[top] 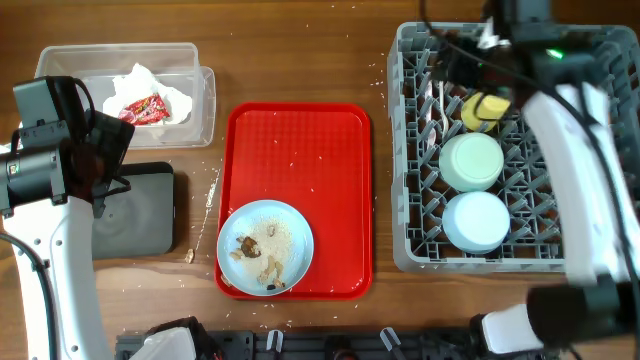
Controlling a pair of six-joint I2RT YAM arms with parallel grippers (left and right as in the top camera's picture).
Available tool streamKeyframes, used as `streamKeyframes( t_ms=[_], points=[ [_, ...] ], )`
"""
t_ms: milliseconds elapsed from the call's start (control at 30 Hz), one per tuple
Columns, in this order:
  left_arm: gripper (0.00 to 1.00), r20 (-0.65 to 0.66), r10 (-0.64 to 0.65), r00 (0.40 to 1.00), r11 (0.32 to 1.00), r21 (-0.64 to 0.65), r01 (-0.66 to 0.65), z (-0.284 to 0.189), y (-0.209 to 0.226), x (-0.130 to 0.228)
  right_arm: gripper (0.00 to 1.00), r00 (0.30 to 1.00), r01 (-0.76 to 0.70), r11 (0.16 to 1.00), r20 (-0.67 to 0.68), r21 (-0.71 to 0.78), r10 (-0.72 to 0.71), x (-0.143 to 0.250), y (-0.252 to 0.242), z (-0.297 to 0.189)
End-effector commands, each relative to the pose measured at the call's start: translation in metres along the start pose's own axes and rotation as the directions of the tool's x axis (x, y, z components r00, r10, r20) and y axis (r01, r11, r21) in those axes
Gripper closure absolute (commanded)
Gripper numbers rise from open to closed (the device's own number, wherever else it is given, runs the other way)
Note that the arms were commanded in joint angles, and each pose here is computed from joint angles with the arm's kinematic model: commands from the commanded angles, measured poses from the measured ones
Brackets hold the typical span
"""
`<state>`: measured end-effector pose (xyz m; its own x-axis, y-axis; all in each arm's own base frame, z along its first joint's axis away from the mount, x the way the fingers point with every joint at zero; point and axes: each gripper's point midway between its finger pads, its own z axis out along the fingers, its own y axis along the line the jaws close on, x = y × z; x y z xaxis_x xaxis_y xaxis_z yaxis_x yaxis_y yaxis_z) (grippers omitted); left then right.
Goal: Sort waste into correct bins and load items into the dishwasher rack
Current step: 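Lift the right gripper up out of the rack, then grasp the light-blue plate rim with the left gripper and lift it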
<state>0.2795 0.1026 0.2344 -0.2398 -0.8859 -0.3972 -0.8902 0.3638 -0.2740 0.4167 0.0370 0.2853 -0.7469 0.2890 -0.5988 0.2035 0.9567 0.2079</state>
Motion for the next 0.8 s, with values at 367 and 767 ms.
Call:
streamKeyframes(
  t_ms=[367,767],
  points=[
    [0.00,0.008,-0.016,1.000,1.000,0.001,0.016,-0.001,0.001,-0.002,0.00,0.914,-0.402,0.906,0.113,0.133,0.389,-0.023,-0.131,-0.051],
    [0.00,-0.578,0.480,0.660,0.877,0.314,-0.363,-0.028,-0.012,0.199,0.00,0.914,-0.402,0.906,0.113,0.133,0.389,-0.023,-0.131,-0.051]
  ],
)
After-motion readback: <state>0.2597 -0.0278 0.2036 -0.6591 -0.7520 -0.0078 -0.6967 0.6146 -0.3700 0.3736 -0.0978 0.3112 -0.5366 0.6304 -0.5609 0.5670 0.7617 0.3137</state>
